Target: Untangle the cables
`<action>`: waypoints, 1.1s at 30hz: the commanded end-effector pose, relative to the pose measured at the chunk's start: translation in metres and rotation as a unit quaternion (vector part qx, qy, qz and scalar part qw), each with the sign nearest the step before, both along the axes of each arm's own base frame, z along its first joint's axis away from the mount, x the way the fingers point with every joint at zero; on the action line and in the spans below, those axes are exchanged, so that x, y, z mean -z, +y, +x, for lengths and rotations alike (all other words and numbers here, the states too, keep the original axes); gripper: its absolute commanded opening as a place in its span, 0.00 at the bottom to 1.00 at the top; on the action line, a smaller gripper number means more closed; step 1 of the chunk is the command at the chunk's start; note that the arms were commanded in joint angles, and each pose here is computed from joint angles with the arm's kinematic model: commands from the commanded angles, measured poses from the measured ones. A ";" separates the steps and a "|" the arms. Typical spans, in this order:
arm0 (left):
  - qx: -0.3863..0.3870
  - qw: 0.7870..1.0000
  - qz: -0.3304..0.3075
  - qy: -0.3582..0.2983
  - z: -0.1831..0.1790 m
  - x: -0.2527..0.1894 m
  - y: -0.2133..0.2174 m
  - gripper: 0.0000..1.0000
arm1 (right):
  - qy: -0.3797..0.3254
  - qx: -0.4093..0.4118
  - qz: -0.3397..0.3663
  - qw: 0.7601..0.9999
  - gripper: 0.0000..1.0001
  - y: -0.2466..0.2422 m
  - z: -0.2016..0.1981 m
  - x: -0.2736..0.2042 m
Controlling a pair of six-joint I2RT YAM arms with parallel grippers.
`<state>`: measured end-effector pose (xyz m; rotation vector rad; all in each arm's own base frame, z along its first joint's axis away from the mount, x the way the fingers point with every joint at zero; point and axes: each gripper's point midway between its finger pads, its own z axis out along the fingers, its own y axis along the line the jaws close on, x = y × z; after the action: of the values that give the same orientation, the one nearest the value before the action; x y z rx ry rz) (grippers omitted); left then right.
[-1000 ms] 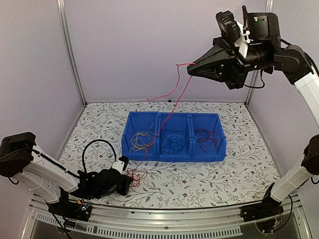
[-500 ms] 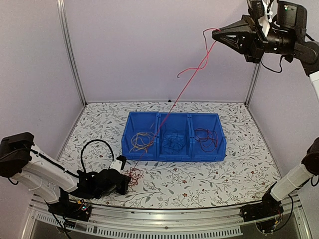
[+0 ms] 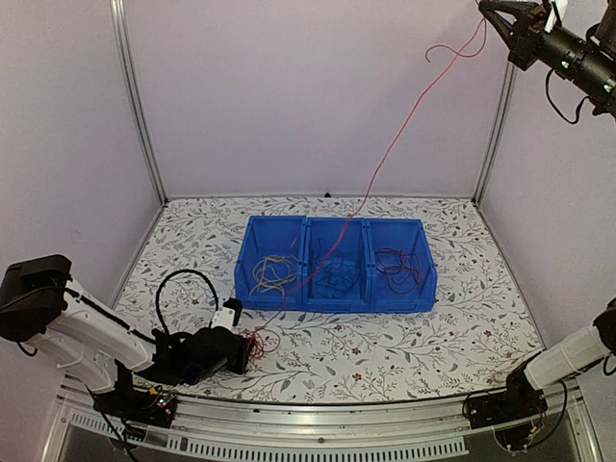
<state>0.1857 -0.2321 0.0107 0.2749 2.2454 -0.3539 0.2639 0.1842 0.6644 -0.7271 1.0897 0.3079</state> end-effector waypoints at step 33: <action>-0.106 0.992 -0.024 -0.069 0.013 -0.056 0.071 0.00 | 0.325 0.293 -0.486 0.756 0.66 -0.184 0.013 0.531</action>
<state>0.1993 -0.1739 0.0750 0.0729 2.0903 -0.2805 0.2762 -0.0009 0.1322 -1.0068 2.1592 -0.6385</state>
